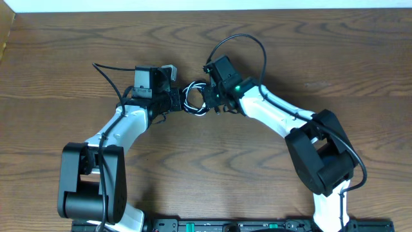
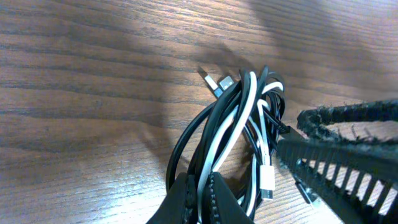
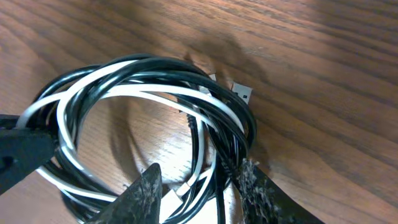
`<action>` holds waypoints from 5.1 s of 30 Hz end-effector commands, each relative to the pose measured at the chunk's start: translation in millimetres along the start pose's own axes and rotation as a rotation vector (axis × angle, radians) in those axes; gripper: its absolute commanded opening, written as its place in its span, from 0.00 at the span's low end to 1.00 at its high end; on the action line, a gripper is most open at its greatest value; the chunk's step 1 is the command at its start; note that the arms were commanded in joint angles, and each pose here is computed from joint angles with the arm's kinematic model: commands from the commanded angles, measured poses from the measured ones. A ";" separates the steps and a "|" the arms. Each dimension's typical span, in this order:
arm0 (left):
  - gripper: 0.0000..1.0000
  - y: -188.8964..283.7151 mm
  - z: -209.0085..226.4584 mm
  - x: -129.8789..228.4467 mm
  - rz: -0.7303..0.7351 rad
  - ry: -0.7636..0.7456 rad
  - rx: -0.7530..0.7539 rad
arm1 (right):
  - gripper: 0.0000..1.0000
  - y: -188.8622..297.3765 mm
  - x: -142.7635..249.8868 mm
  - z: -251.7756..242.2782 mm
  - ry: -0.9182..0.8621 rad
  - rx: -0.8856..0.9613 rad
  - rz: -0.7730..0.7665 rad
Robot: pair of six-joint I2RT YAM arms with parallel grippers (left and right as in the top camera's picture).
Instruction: Untangle cables
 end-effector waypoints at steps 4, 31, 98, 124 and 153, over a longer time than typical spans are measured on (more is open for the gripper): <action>0.08 8.6 -5.1 -7.7 -0.032 -0.014 0.010 | 0.38 9.6 -6.9 2.0 0.043 0.153 -0.047; 0.08 8.5 -4.5 -6.6 -0.027 -0.011 0.008 | 0.22 -11.0 16.9 13.8 0.001 0.154 -0.009; 0.08 8.5 -4.4 -6.4 -0.026 -0.011 0.007 | 0.01 9.3 15.4 -17.8 -0.231 -0.019 0.047; 0.58 5.3 -8.6 0.1 -0.005 -0.022 0.007 | 0.01 -2.2 33.8 -8.9 -0.115 0.098 0.096; 0.41 -37.4 -0.2 12.5 0.076 -0.011 0.099 | 0.01 2.5 31.0 6.1 0.131 -0.231 0.087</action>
Point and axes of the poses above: each gripper's point midway between its finger pads, its own y axis back along the fingers, its own z axis along the line the jaws close on, x = y × z, the point moved 4 cm from there along y, back along the fingers, and after that the axes turned 15 degrees about y, right-handed, at the moved point
